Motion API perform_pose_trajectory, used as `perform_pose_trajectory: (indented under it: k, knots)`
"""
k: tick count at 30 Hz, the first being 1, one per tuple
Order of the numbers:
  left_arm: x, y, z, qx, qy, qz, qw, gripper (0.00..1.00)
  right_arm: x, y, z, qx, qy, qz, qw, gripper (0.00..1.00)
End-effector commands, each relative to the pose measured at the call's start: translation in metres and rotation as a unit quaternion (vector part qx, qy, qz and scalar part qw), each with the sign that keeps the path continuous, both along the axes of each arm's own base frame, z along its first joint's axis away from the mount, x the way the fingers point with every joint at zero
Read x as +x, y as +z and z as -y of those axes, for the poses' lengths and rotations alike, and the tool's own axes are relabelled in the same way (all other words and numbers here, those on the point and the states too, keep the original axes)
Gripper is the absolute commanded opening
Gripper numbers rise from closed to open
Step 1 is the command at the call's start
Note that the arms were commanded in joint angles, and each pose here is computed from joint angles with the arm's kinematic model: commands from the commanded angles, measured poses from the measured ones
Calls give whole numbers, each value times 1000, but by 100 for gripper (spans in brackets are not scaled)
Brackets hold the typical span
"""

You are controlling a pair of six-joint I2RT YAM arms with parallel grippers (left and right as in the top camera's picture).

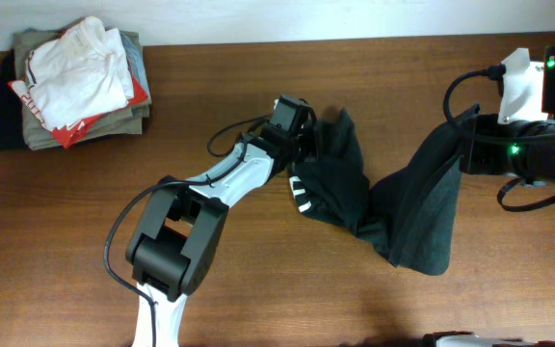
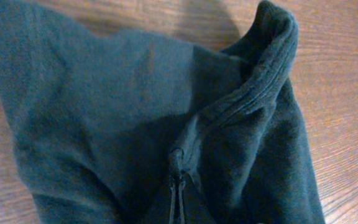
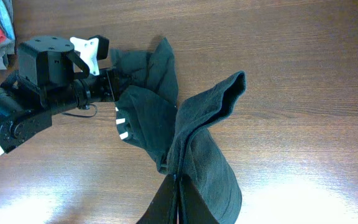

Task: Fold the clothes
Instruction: 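Grasp the other end of the shirt with the left gripper, then stretch the shirt between both grippers and lay it flat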

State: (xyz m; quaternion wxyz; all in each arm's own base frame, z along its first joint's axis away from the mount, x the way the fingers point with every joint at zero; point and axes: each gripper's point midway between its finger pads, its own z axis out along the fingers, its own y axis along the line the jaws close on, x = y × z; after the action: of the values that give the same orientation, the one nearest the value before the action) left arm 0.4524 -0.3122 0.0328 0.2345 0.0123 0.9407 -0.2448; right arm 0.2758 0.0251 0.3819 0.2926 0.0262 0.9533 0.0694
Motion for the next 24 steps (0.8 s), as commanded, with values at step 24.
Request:
perform_pose_trajectory:
  k: [24]
  knots:
    - [-276, 518, -359, 81, 384, 474, 788, 0, -17, 125, 22, -13, -66, 239, 969, 4]
